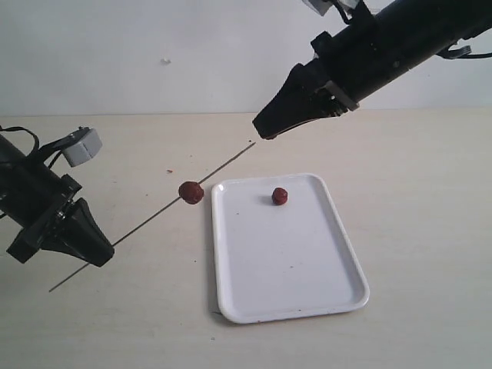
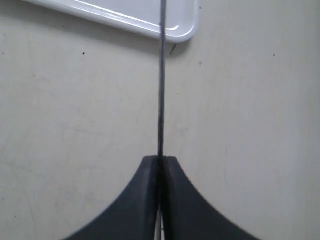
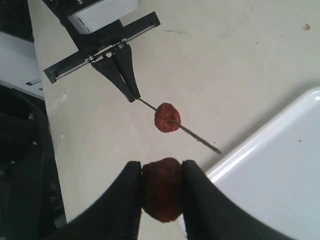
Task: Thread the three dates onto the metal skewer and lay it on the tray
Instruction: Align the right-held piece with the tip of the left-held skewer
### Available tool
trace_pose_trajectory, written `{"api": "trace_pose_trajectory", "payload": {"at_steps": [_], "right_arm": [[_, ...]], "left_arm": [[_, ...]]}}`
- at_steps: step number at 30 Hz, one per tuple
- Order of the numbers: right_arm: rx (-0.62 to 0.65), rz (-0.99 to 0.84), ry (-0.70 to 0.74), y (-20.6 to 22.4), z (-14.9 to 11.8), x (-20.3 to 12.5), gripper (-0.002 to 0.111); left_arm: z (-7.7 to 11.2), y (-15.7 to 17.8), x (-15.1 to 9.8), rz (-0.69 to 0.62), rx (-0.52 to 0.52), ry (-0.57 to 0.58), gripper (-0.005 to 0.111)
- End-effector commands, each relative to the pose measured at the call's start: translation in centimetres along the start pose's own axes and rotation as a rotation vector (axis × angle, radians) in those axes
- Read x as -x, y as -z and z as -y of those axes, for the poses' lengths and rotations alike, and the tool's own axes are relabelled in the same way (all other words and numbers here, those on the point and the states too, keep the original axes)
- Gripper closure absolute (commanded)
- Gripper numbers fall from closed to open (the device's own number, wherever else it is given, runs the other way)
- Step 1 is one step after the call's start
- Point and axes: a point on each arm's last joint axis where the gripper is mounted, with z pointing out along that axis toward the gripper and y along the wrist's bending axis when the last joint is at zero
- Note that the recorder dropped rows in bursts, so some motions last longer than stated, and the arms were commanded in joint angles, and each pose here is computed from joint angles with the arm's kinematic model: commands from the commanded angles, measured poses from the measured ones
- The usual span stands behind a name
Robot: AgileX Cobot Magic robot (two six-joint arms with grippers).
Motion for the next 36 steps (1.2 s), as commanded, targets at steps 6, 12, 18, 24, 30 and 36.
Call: {"api": "trace_pose_trajectory", "payload": {"at_steps": [6, 12, 18, 24, 30, 36], "right_arm": [[0.004, 0.013, -0.039, 0.4, -0.3, 0.2, 0.081], [-0.035, -0.045, 0.076, 0.4, 0.0, -0.4, 0.081], [-0.015, -0.015, 0.063, 0.4, -0.1, -0.1, 0.081], [0.002, 0.010, 0.040, 0.4, -0.3, 0.1, 0.081], [-0.003, 0.001, 0.001, 0.3, -0.2, 0.0, 0.081], [-0.086, 0.068, -0.434, 0.1, 1.0, 0.4, 0.081]], "left_arm": [[0.0, 0.1, 0.4, 0.054, 0.003, 0.014, 0.107], [0.1, 0.0, 0.3, 0.056, -0.001, 0.019, 0.107], [0.6, -0.7, -0.3, 0.058, -0.025, -0.037, 0.107], [0.8, -0.9, -0.4, 0.071, -0.032, -0.072, 0.107], [0.7, -0.9, -0.2, 0.098, -0.026, -0.071, 0.107], [0.7, -0.9, -0.2, 0.097, -0.029, -0.011, 0.107]]}}
